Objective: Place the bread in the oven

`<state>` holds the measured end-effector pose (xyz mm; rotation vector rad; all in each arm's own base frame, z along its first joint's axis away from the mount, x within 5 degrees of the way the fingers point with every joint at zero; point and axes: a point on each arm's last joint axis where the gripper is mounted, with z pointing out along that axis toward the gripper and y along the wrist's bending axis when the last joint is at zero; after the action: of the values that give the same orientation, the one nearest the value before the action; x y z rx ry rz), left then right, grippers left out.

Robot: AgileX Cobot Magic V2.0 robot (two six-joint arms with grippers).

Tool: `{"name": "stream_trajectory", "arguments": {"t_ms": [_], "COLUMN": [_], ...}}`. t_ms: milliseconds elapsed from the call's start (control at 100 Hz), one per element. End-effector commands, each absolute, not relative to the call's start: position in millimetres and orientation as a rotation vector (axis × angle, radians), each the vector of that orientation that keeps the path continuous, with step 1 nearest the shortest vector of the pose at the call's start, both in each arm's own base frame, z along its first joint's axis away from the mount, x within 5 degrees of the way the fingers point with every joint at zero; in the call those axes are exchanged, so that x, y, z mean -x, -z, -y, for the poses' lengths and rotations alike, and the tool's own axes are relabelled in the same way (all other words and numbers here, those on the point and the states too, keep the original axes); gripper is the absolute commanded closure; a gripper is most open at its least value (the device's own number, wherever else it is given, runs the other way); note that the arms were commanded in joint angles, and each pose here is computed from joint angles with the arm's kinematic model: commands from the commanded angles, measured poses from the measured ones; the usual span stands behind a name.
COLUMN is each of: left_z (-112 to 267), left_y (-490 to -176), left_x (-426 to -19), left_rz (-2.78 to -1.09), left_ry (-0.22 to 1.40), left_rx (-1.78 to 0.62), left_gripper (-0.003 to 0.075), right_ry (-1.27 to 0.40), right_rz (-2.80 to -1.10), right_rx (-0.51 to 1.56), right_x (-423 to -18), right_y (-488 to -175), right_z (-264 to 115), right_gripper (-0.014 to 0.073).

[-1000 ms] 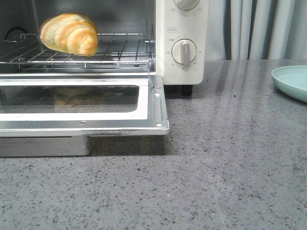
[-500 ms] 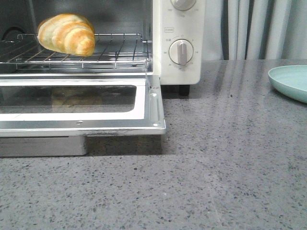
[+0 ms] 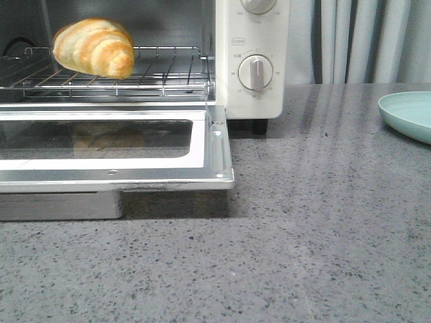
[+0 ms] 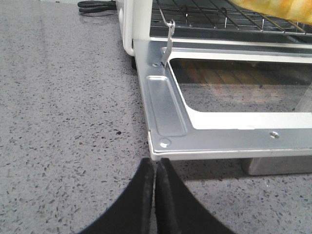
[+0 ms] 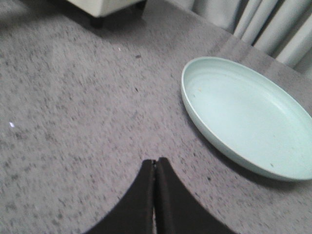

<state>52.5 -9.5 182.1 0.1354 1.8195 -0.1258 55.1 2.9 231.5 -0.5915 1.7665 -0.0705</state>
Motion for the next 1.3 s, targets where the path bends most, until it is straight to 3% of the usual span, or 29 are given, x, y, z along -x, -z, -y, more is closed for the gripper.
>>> {"name": "stream_trajectory", "arguments": {"t_ms": [0, 230, 490, 1290], "left_z": [9, 9, 9, 9], "left_y": [-180, -180, -180, -180], "left_x": [-52, -52, -52, -52], "left_rz": [-1.772, -1.772, -1.772, -1.772], "left_ry": [0.135, 0.135, 0.135, 0.135], "left_rx": [-0.12, -0.12, -0.12, -0.12], "left_gripper": [0.0741, 0.0741, 0.0741, 0.0741], "right_ry": [-0.004, -0.154, -0.018, 0.031], "right_rz": [-1.674, -1.705, -1.815, -1.767], "right_rx": [0.535, 0.211, 0.02, -0.05], "right_x": [-55, -60, -63, -53], "right_y": [-245, -221, -181, -181], "right_z": [-9, -12, 0, 5], "right_gripper": [0.0664, 0.0664, 0.0664, 0.0664]}}
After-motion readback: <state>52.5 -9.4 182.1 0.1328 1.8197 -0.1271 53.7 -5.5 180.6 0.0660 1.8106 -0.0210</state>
